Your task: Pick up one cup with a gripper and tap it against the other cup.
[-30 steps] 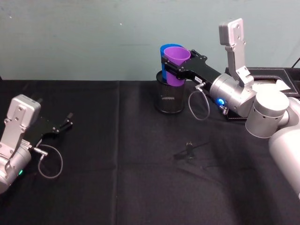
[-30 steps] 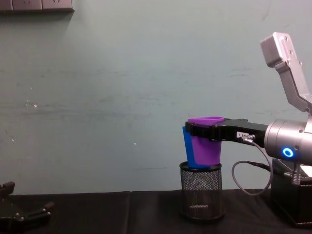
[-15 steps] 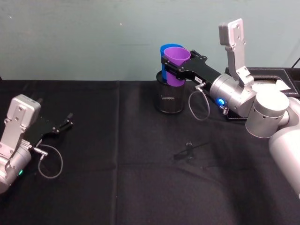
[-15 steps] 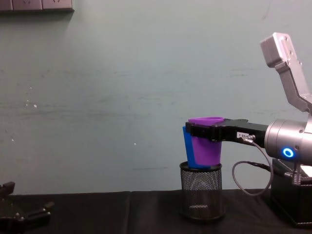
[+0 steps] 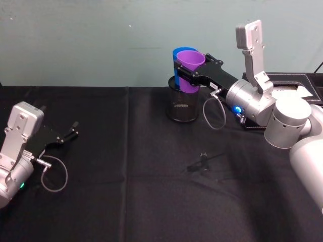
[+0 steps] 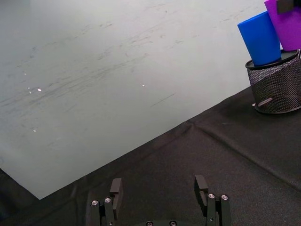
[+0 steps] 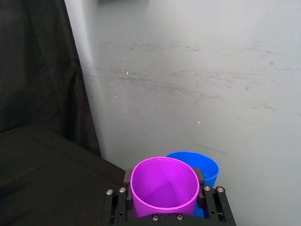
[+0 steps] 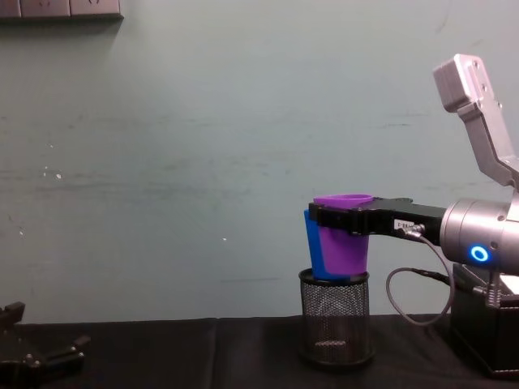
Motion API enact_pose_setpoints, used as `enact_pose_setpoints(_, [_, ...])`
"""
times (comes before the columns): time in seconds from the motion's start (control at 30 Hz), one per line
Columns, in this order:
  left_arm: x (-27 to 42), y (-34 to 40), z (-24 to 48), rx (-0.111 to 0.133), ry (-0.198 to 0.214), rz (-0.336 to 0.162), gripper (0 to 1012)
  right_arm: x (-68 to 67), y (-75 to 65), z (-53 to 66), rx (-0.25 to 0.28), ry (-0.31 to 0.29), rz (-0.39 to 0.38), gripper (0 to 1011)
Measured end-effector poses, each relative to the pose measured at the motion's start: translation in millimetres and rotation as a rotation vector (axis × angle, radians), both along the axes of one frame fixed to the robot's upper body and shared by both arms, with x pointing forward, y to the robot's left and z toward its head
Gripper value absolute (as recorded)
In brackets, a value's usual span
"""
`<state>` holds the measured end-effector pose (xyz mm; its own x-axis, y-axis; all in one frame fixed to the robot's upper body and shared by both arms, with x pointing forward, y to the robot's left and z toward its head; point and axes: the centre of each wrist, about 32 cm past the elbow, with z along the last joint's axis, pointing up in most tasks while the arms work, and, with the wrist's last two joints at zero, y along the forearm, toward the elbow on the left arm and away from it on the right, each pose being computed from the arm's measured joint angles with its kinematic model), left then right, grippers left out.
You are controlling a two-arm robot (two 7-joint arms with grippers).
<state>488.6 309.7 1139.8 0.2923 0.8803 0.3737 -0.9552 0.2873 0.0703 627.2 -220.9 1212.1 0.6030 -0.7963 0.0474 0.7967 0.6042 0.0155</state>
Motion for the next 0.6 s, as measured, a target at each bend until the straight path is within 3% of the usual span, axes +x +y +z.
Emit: enact_pose_setpoints(0.6, [0.0, 0.0, 0.0, 0.000, 0.000, 0.000, 1000, 0.0, 0.0, 0.0, 0.000, 0.000, 0.000, 736])
